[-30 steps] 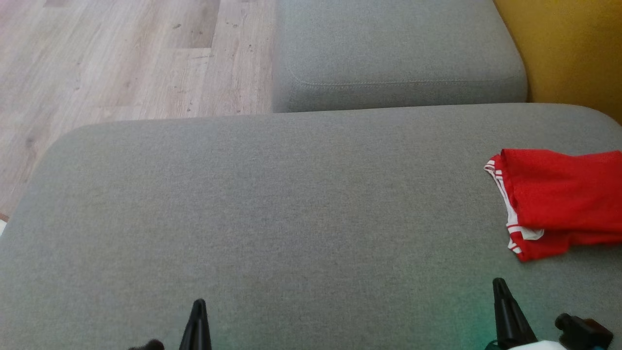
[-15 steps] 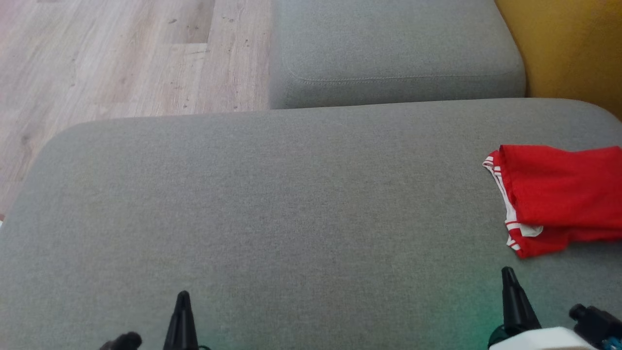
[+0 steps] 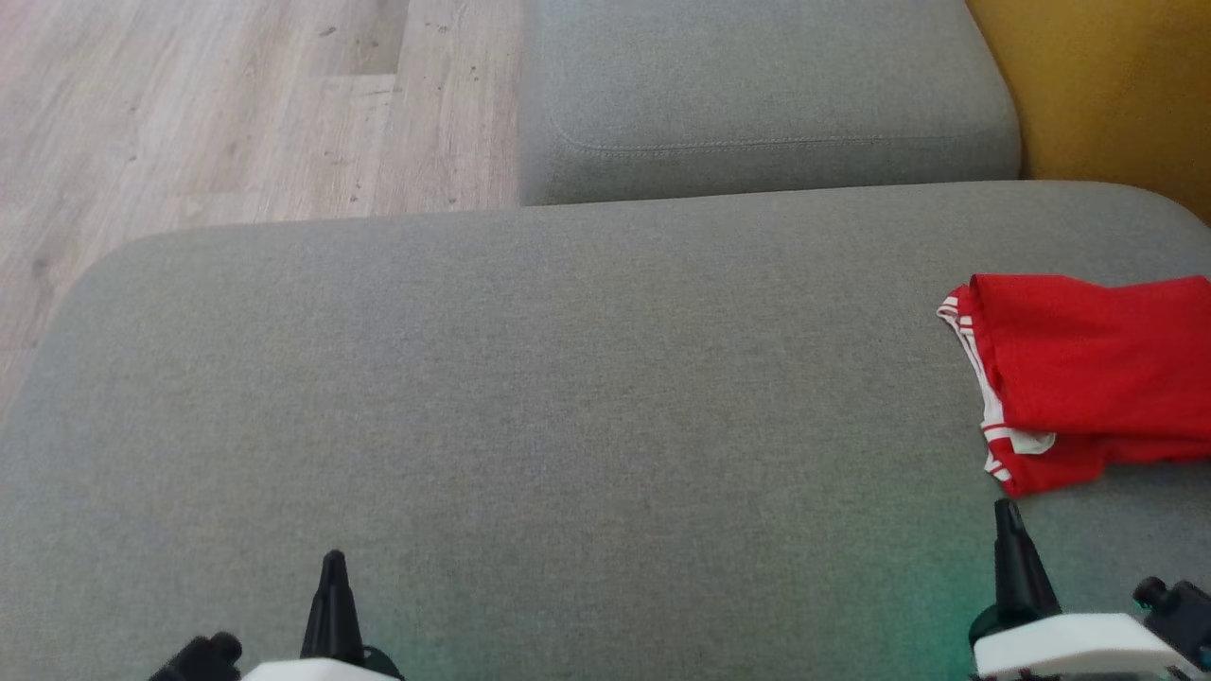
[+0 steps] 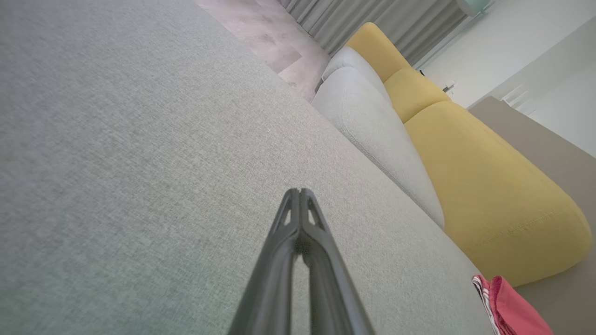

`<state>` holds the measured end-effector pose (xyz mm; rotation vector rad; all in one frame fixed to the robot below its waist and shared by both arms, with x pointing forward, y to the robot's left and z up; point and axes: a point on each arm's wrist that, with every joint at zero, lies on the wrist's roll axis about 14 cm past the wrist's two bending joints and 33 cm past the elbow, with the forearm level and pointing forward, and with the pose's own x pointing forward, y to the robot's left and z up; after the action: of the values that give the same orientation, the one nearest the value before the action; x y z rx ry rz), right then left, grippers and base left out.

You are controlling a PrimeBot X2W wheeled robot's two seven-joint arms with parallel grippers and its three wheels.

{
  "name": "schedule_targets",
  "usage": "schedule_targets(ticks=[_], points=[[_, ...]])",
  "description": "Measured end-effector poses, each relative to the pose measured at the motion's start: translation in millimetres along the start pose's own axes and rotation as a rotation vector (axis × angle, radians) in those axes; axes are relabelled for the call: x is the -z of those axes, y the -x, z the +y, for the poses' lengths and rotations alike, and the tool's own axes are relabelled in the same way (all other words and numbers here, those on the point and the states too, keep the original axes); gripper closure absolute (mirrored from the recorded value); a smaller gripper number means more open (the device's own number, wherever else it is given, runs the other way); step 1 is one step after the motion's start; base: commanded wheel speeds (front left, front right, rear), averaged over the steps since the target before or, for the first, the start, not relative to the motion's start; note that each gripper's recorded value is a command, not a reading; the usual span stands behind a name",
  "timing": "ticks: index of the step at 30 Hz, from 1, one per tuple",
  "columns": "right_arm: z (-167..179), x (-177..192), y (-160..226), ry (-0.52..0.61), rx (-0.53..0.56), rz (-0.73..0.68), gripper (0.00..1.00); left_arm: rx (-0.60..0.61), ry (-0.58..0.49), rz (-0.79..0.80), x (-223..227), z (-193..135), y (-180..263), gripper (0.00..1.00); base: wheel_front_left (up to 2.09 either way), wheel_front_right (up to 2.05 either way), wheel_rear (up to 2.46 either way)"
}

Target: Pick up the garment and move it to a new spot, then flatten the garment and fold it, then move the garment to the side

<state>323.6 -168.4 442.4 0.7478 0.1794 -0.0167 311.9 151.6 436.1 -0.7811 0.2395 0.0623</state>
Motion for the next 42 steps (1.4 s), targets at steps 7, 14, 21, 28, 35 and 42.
schedule_targets(ticks=[7, 14, 21, 28, 35, 42], points=[[-3.6, -2.5, -1.8, -0.083, 0.016, -0.003, 1.00, 0.006, 0.079, 0.007, -3.2, -0.8, -4.9, 1.00, 0.00, 0.00, 0.00], [-4.6, -9.2, -7.1, -0.168, 0.023, -0.016, 1.00, -0.001, 0.159, 0.013, -5.4, 1.9, -8.1, 1.00, 0.00, 0.00, 0.00], [-4.6, -14.4, -11.5, -0.249, 0.025, -0.029, 1.00, 0.011, 0.236, -0.002, -15.7, -0.8, -16.0, 1.00, 0.00, 0.00, 0.00], [-4.8, -19.1, -15.8, -0.333, 0.025, -0.034, 1.00, 0.012, 0.316, 0.000, -18.5, 0.8, -19.2, 1.00, 0.00, 0.00, 0.00], [-4.8, -25.6, -20.2, -0.417, 0.022, -0.048, 1.00, 0.036, 0.394, -0.006, -25.7, -3.8, -25.6, 1.00, 0.00, 0.00, 0.00], [-6.8, -28.5, -22.3, -0.498, 0.024, -0.054, 1.00, 0.047, 0.471, -0.013, -32.8, -4.3, -30.5, 1.00, 0.00, 0.00, 0.00]])
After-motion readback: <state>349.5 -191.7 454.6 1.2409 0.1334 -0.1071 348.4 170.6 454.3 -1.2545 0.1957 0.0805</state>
